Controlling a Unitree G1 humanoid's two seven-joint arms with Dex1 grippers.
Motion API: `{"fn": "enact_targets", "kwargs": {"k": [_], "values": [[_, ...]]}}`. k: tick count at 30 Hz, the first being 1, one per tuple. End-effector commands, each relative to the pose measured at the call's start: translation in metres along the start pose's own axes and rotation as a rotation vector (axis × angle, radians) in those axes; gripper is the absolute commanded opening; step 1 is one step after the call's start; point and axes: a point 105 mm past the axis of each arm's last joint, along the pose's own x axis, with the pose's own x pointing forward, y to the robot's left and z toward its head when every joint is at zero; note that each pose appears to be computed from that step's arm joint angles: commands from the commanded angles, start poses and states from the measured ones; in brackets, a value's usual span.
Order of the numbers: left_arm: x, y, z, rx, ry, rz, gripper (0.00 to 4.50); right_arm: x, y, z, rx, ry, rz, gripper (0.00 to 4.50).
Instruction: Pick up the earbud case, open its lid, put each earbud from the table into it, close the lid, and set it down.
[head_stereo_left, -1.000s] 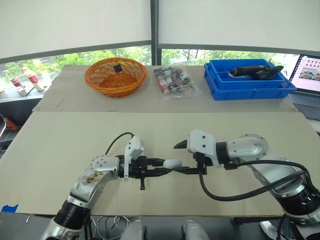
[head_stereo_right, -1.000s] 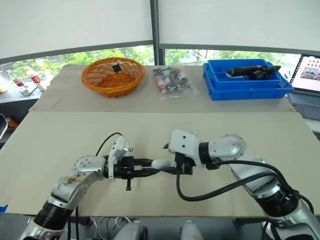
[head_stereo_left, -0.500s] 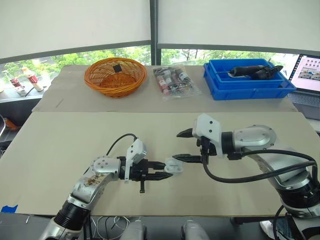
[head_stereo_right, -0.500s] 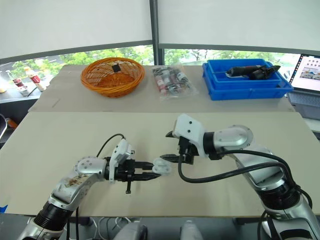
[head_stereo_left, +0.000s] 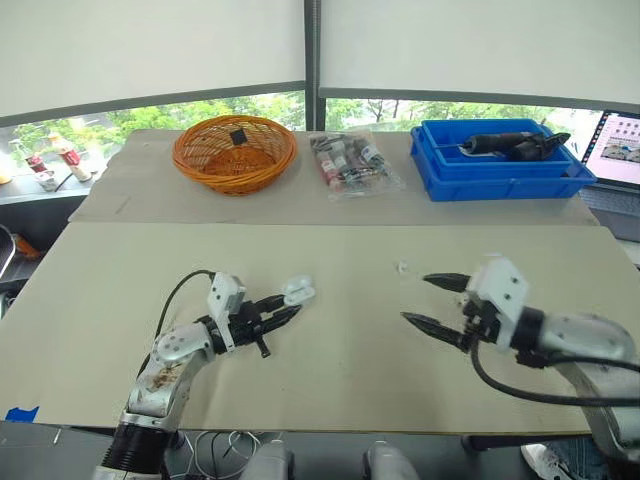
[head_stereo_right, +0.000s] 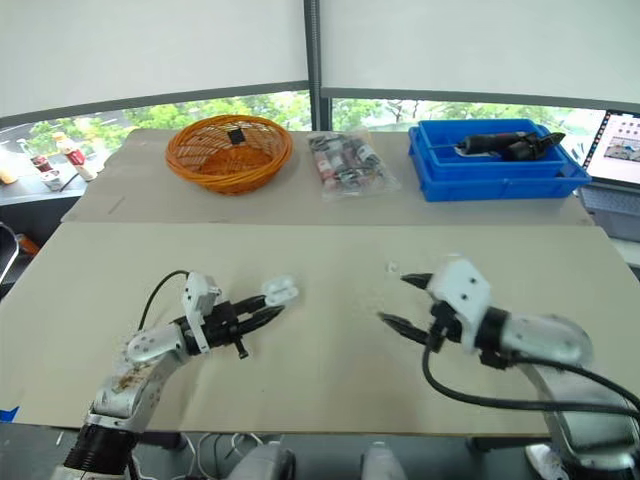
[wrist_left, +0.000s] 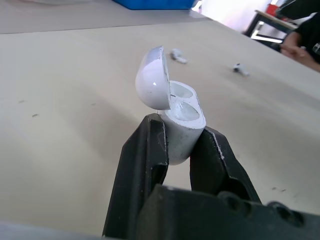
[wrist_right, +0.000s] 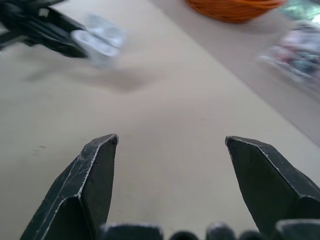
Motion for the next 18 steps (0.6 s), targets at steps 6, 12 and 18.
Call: {"fn": "enact_targets", "kwargs": {"k": [6, 12, 18], "values": [[-0.015, 0.016, 0.006, 0.073, -0.033, 0.075, 0.61, -0.079, -0.025, -0.061, 0.022, 0.126, -0.289, 3.81], [-0.013, 0.016, 0.009, 0.092, -0.035, 0.066, 0.61, -0.128, -0.027, -0.107, 0.055, 0.254, -0.366, 4.5], [-0.011, 0.016, 0.012, 0.1, -0.037, 0.056, 0.61, -0.131, -0.027, -0.11, 0.04, 0.26, -0.35, 4.5]]}}
